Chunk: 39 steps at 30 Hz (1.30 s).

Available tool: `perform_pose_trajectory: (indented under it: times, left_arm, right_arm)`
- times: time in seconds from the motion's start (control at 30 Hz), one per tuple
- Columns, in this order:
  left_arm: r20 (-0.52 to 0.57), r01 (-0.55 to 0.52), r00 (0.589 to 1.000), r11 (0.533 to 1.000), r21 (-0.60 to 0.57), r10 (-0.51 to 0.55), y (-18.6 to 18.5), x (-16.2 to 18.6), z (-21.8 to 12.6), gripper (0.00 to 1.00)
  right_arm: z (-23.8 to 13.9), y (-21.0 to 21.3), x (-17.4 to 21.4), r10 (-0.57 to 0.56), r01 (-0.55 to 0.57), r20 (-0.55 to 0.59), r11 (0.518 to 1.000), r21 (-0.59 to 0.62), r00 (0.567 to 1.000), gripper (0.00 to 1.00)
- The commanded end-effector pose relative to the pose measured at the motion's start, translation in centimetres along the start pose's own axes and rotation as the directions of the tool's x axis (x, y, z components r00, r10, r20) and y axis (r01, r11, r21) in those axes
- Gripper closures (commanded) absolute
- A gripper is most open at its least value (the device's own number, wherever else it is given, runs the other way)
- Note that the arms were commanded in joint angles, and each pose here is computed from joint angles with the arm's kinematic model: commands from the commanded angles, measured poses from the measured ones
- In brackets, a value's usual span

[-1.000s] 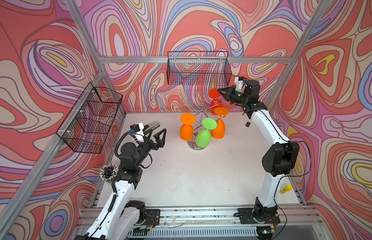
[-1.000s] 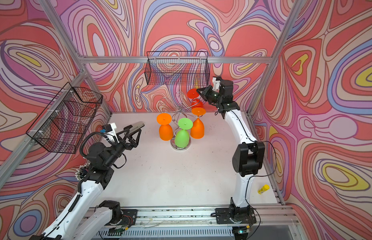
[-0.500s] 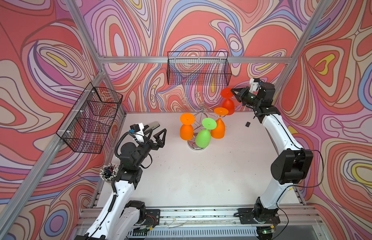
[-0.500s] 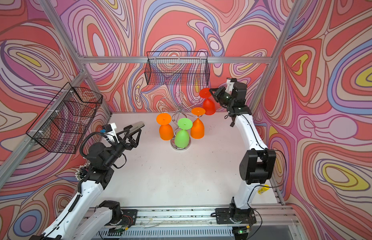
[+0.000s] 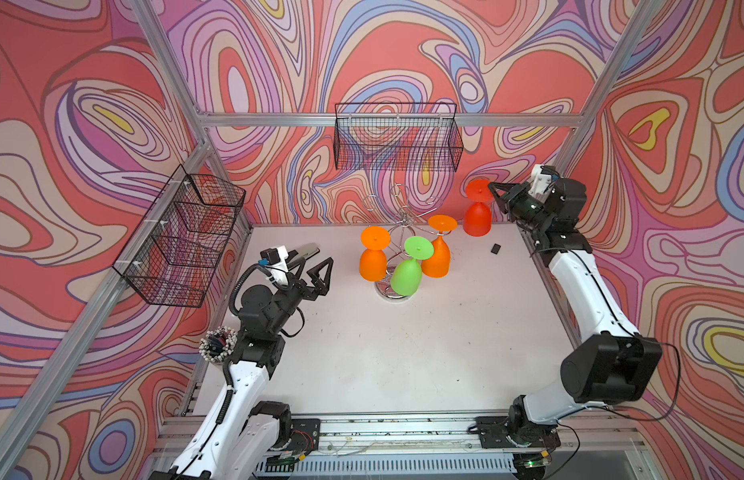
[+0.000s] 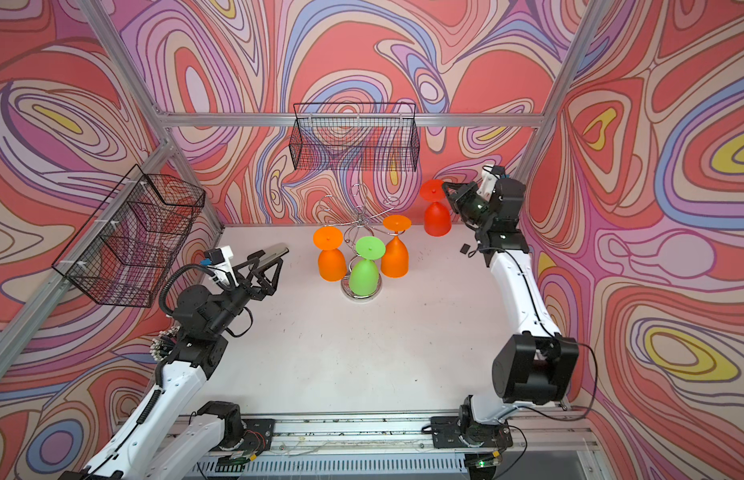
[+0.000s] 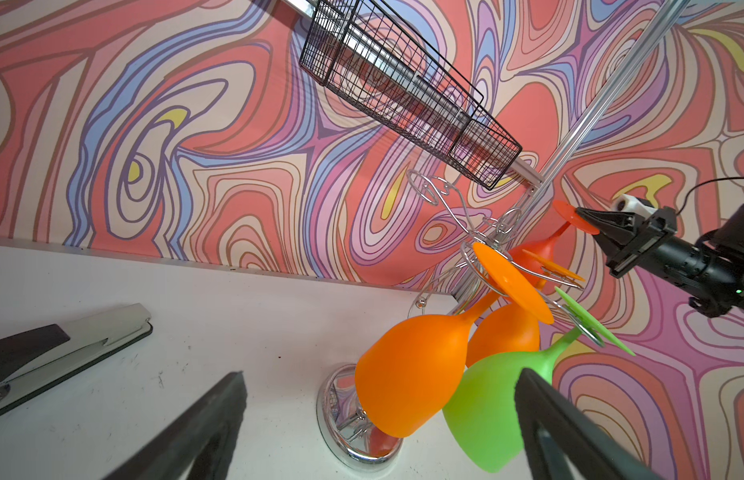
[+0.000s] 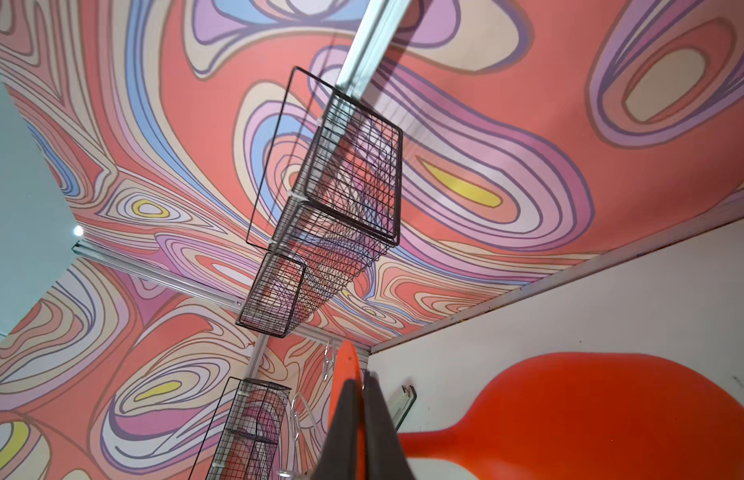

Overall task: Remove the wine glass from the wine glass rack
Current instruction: 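Lift the red glass away with the right gripper while the left gripper rises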

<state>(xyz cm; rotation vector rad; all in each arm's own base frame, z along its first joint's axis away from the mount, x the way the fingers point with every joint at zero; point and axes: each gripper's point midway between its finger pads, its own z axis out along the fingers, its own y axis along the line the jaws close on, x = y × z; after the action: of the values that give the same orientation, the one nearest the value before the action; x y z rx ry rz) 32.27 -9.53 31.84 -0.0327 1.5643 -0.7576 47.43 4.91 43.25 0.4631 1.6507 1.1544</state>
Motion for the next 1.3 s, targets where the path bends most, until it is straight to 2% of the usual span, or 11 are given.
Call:
perform_pose_trajectory:
  times: [0.0, 0.2, 0.3, 0.43, 0.5, 0.67, 0.83, 0.93, 1.0, 1.17, 1.27]
  left_arm:
    - [0.015, -0.014, 1.0, 0.998, 0.059, 0.013, -1.5, -0.9, -0.2, 0.0]
    - [0.009, -0.006, 1.0, 0.98, 0.201, 0.004, -4.6, -2.4, 0.0, 0.0]
    - [0.011, -0.001, 1.0, 0.959, 0.282, -0.002, -6.3, -3.4, 0.4, 0.0]
    - [0.01, 0.02, 1.0, 0.921, 0.388, -0.026, -8.6, -5.5, 1.6, 0.03]
    - [0.001, 0.034, 0.999, 0.886, 0.462, -0.039, -10.2, -6.5, 2.2, 0.04]
    - [-0.057, 0.075, 0.997, 0.751, 0.656, -0.049, -14.6, -8.1, 4.0, 0.05]
    - [-0.167, 0.164, 0.985, 0.611, 0.774, -0.053, -18.0, -8.6, 6.5, 0.1]
    - [-0.224, 0.204, 0.974, 0.536, 0.819, -0.029, -19.5, -8.4, 7.8, 0.09]
    - [-0.236, 0.214, 0.972, 0.509, 0.834, -0.022, -20.0, -8.4, 8.5, 0.07]
    - [-0.258, 0.233, 0.966, 0.496, 0.836, -0.019, -20.1, -8.2, 10.4, 0.04]
    - [-0.267, 0.24, 0.964, 0.475, 0.847, -0.011, -20.4, -8.2, 10.9, 0.05]
  right_arm:
    - [-3.7, 4.9, -0.8, -0.104, 0.109, 0.08, 0.992, -0.064, 0.991, 1.0]
    - [-9.3, 12.0, 0.1, -0.203, 0.228, 0.138, 0.954, -0.196, 0.969, 1.0]
    - [-11.5, 15.5, 0.7, -0.224, 0.266, 0.159, 0.908, -0.324, 0.961, 1.0]
    - [-12.7, 18.2, 1.5, -0.184, 0.229, 0.139, 0.838, -0.496, 0.973, 1.0]
    - [-12.8, 18.8, 1.7, -0.154, 0.195, 0.12, 0.801, -0.566, 0.981, 1.0]
    - [-13.1, 19.6, 1.7, -0.09, 0.122, 0.083, 0.689, -0.714, 0.992, 1.0]
    - [-13.6, 21.0, 2.4, -0.082, 0.089, 0.051, 0.585, -0.806, 0.995, 1.0]
    - [-13.3, 22.2, 4.0, -0.101, 0.068, 0.018, 0.527, -0.847, 0.995, 1.0]
    - [-13.3, 23.2, 5.1, -0.117, 0.058, 0.001, 0.484, -0.873, 0.993, 1.0]
    - [-13.9, 24.1, 6.2, -0.115, 0.026, -0.019, 0.383, -0.923, 0.993, 1.0]
    - [-13.2, 23.9, 6.6, -0.108, -0.014, -0.058, 0.366, -0.931, 0.992, 1.0]
